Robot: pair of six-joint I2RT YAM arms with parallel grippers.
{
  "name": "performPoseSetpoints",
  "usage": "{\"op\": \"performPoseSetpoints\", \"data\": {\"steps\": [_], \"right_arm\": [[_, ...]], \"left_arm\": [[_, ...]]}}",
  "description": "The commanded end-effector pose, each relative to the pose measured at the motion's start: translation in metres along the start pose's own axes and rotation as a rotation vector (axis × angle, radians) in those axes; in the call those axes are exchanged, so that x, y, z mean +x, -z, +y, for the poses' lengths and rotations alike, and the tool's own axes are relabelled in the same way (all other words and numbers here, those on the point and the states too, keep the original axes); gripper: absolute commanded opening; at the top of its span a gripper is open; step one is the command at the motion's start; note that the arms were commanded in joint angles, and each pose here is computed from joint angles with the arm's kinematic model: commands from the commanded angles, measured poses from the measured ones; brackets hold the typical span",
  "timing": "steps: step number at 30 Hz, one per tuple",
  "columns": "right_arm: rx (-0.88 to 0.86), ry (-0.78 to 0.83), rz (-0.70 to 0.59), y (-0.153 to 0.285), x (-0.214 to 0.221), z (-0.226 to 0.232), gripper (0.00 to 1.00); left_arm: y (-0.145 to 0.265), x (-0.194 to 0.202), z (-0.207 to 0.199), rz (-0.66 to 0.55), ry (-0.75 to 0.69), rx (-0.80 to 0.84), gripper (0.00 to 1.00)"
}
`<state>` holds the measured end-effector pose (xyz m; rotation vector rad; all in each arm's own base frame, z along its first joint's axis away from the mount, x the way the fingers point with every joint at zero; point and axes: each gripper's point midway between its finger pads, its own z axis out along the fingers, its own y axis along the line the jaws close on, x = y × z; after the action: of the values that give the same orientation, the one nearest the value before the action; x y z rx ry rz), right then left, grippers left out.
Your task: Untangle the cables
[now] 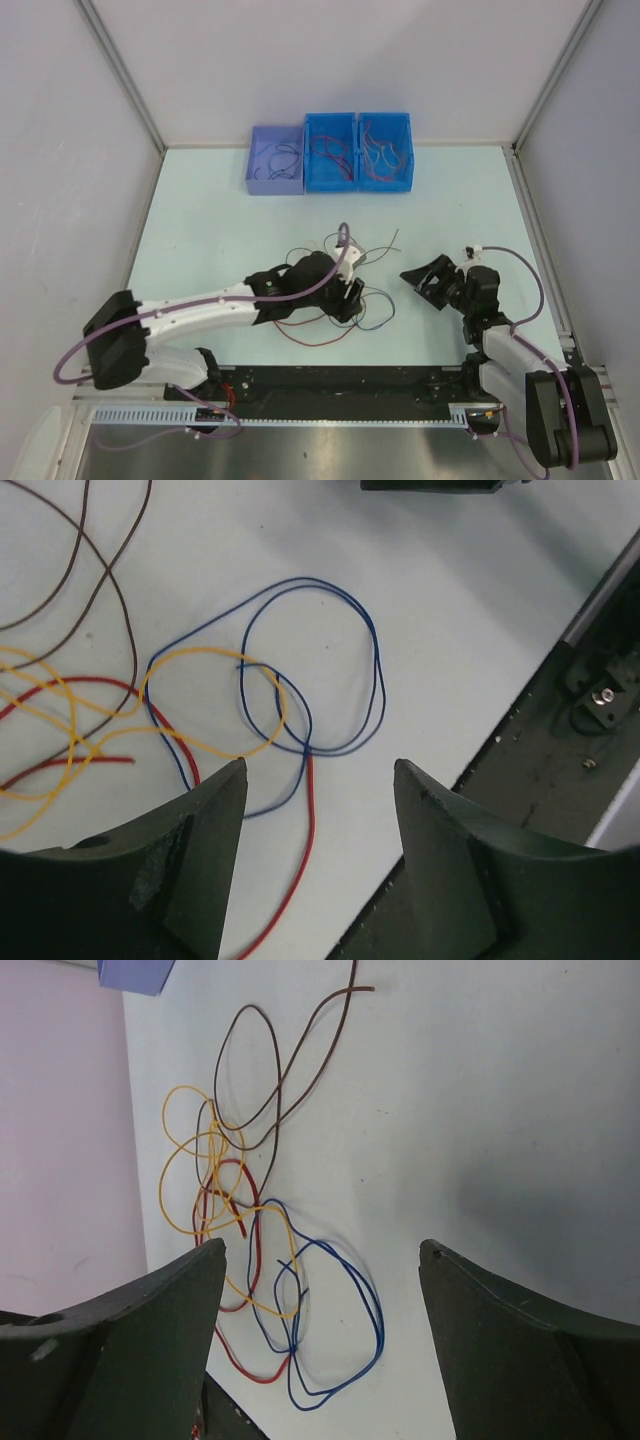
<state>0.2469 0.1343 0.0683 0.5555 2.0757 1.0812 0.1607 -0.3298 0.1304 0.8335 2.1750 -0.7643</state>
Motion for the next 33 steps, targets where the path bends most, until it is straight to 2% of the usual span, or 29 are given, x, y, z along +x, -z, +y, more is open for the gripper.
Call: {"op": "performPoseSetpoints", "data": {"steps": [1,5,7,11,13,22,33], "right_arm": [[-0.012,-0.006,-0.045,0.001,-0.008,0.002,0.83],[-0.020,-0.010,-0.033,0.001,-0.007,0.003,0.83],[-0.019,-0.013,-0.032,0.000,-0.008,0.002,0.83],[-0.031,-0.013,-0.026,0.000,-0.007,0.002,0.83],[-0.032,-0.016,-0.020,0.000,-0.007,0.002,0.83],[-0.049,-0.019,-0.005,0.000,-0.006,0.002,0.83],[-0.061,-0.028,0.009,-0.001,-0.005,0.002,0.83]], "left_arm": [[-0.023,-0.030,-0.006,-0.039,-0.115,-0.034,0.66],[-0.047,-0.034,0.009,0.014,-0.250,-0.112,0.72],[-0.060,-0.022,0.025,0.090,-0.319,-0.179,0.73],[-0.078,-0.026,0.040,0.145,-0.386,-0.268,0.65],[-0.086,-0.022,0.044,0.172,-0.418,-0.274,0.65],[-0.110,-0.014,0.051,0.183,-0.466,-0.263,0.63],[-0.124,-0.019,0.063,0.171,-0.448,-0.279,0.58]]}}
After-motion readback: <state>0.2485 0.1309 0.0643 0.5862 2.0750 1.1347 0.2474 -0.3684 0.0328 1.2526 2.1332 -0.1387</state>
